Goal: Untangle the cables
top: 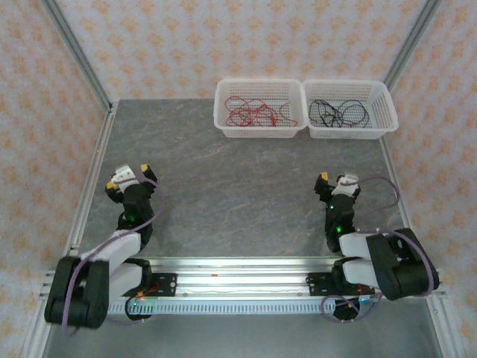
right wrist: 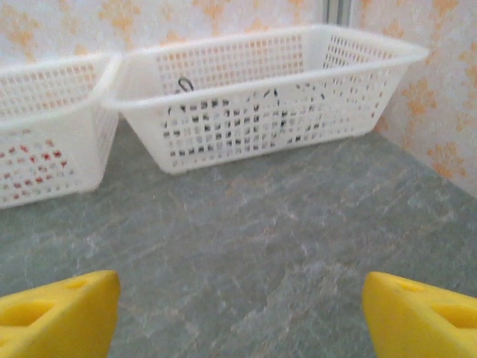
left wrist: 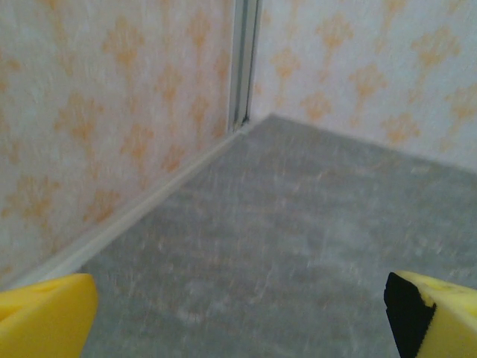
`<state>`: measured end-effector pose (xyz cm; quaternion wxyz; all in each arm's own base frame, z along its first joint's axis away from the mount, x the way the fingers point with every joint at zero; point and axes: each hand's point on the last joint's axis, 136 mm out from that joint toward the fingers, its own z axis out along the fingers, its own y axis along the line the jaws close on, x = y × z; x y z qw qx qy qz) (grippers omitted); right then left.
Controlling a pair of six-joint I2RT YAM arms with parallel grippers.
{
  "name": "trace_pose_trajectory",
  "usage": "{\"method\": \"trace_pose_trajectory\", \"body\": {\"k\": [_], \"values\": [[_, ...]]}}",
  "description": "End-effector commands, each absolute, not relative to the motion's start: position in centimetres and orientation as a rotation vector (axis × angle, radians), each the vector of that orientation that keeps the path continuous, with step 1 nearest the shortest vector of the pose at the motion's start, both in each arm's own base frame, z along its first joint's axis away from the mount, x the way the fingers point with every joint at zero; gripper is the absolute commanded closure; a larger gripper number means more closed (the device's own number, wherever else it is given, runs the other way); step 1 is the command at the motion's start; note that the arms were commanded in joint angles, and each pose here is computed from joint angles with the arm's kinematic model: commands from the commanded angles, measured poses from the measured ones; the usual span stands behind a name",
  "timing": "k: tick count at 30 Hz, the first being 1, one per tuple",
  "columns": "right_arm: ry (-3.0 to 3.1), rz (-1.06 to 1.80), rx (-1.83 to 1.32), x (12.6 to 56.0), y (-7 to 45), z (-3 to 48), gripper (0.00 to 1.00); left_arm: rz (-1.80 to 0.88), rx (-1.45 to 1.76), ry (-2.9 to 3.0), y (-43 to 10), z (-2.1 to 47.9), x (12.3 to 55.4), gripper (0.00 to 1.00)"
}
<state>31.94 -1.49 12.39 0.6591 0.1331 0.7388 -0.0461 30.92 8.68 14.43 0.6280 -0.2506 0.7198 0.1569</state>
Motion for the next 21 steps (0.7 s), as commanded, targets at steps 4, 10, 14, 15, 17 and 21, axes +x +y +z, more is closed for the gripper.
{"method": "trace_pose_trajectory", "body": {"k": [4, 10, 14, 15, 17, 21], "values": [[1.571, -0.010, 0.191, 35.1, -0.5, 14.1, 0.17, 0.273, -0.565, 1.383, 8.6, 16.4, 30.9, 0.01], [1.686, 0.061, 0.226, 37.5, -1.6, 12.5, 0.09, 0.188, -0.305, 1.646, 4.5, 13.0, 36.2, 0.01], [1.699, 0.051, 0.228, 37.5, -1.6, 12.4, 0.00, 0.191, -0.360, 1.624, 5.4, 13.4, 36.3, 0.00], [1.698, 0.052, 0.228, 37.5, -1.6, 12.4, 0.00, 0.208, -0.375, 1.629, 5.7, 13.3, 36.2, 0.01], [1.699, 0.052, 0.229, 37.5, -1.6, 12.4, 0.00, 0.208, -0.361, 1.582, 5.6, 13.9, 35.9, 0.01], [1.693, 0.052, 0.228, 37.5, -1.6, 12.5, 0.00, 0.203, -0.349, 1.597, 5.4, 13.7, 36.1, 0.01]]}}
